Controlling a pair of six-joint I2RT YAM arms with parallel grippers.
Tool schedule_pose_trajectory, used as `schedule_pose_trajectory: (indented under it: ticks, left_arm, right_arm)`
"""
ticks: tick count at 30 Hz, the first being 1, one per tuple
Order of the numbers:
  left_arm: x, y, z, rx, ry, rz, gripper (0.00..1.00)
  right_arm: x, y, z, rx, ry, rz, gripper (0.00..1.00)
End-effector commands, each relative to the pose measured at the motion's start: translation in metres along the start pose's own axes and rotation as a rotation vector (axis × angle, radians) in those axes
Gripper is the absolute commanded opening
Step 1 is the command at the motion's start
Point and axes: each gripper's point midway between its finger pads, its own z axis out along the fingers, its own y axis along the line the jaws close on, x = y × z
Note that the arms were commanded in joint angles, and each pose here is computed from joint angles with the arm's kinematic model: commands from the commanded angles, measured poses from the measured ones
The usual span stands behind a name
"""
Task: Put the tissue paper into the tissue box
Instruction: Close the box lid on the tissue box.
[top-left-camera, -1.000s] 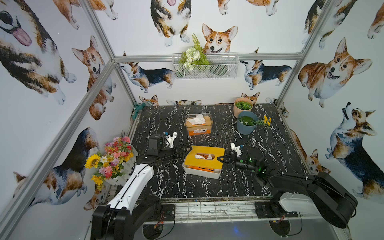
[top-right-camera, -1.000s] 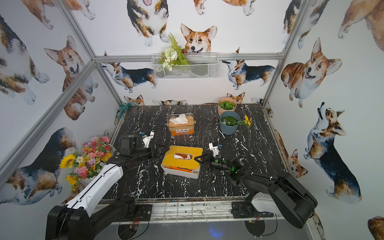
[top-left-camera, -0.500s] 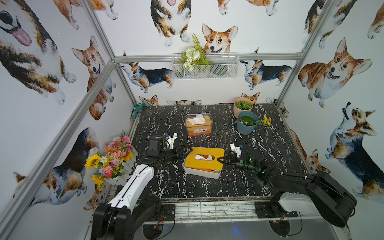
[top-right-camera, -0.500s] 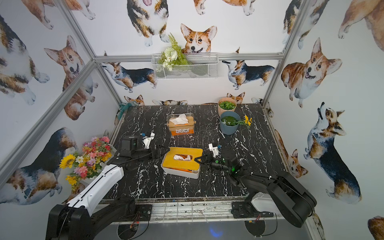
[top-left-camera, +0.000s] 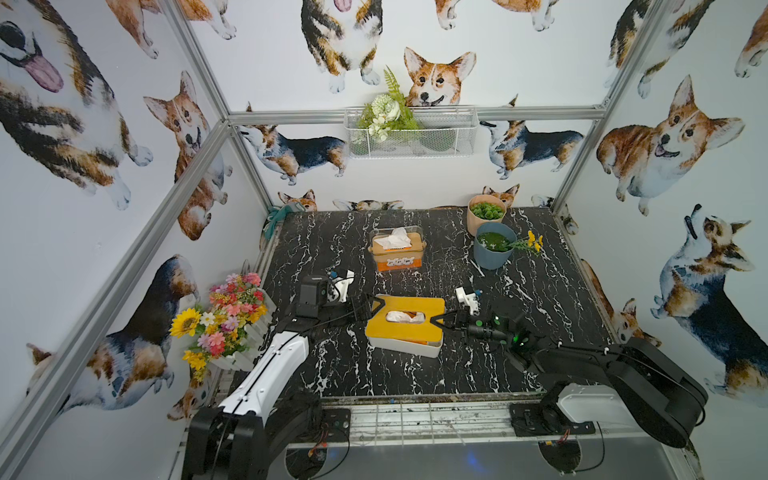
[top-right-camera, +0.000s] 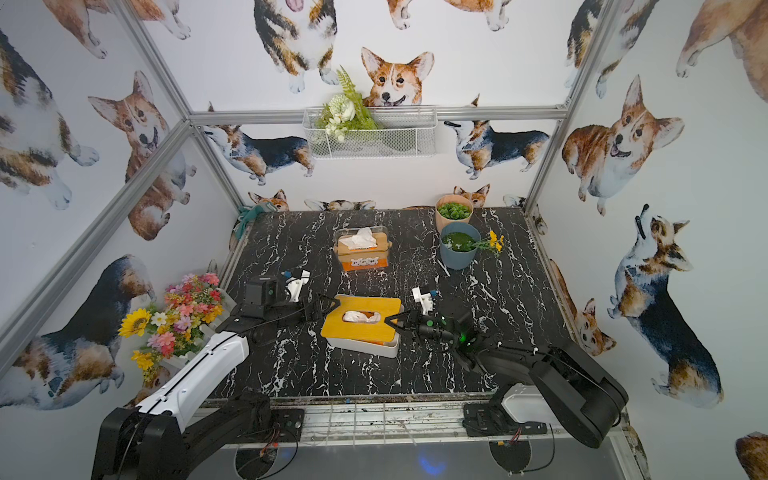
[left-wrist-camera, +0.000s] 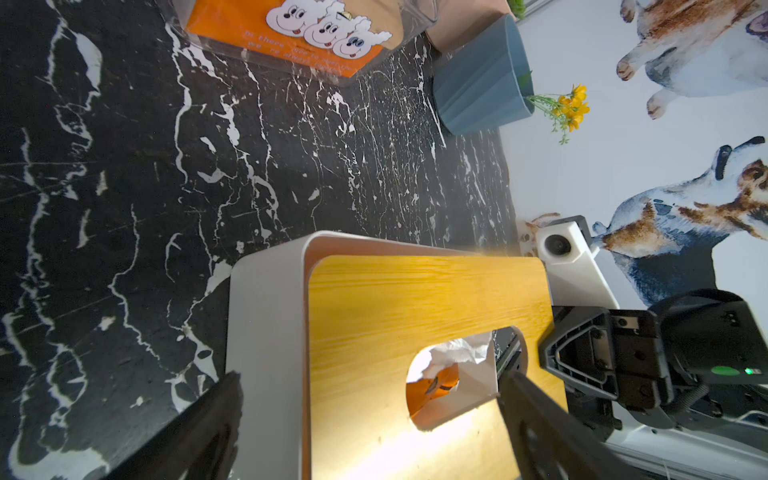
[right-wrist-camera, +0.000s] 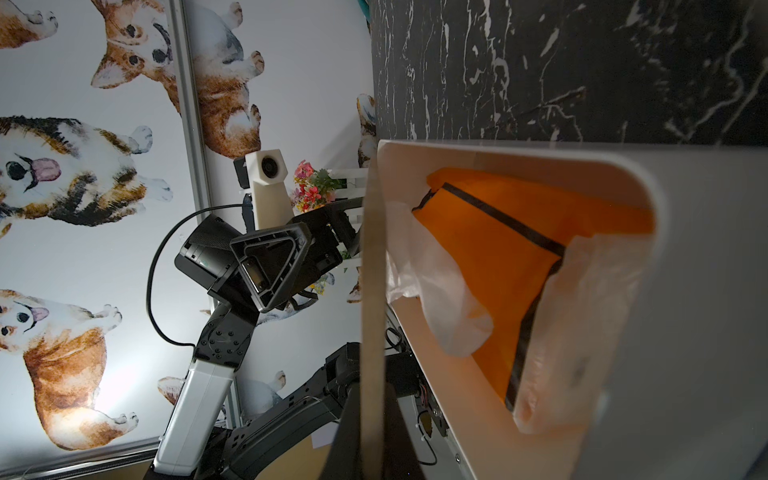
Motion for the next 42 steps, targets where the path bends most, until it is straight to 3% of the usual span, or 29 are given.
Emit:
schedule_pose_trajectory:
  ticks: [1,17,42]
  left_arm:
    - [-0.003,-0.002,0.001,0.007,-0.014,0.008,1.00]
    - [0.006,-0.006,0.011,0.023,0.031,0.009,1.00]
    - [0.012,-0.006,0.018,0.020,0.060,0.012,1.00]
  right_arm:
    - [-0.002,0.015,0.001,-0.049,-0.006,-0.059,0.00]
    - [-0.007,0.003,-0.002,-0.011,-0.020,-0.057,0.00]
    - [-0.003,0.010,-0.001,-0.060,-0.012,-0.063,0.00]
